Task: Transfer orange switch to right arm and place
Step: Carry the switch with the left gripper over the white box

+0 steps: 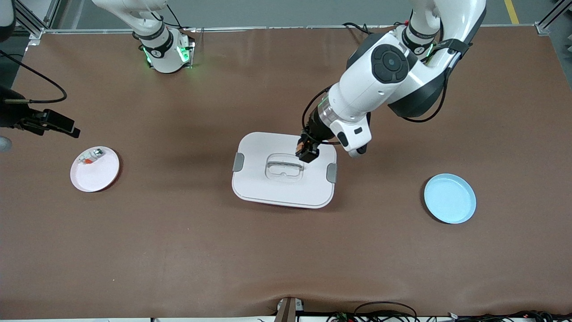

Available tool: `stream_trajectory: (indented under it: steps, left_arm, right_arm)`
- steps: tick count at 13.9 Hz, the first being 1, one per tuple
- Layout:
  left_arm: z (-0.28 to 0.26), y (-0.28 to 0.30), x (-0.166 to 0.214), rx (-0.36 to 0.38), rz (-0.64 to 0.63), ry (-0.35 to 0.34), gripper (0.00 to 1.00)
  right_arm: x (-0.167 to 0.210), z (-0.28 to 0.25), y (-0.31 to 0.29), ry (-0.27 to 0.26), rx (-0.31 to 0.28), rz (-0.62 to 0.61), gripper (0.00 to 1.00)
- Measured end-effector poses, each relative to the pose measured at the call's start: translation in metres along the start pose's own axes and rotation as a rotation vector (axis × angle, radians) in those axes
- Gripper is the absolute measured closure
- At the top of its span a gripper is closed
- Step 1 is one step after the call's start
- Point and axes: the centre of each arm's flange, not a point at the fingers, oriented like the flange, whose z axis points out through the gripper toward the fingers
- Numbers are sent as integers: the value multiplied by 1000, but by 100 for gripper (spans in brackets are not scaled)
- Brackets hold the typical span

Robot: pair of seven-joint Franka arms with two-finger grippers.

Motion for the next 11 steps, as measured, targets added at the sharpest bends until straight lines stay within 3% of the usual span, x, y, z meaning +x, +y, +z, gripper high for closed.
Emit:
stream_trajectory:
  steps: [4,11]
  left_arm:
    - [1,-5,-33,-73,-87,-73,27]
    - [4,-21,-72,-106,-83,-124,27]
  right_arm:
    - [0,0,-7,-10,110,4,0]
    - [-3,23,-94,-43,398,-73,0]
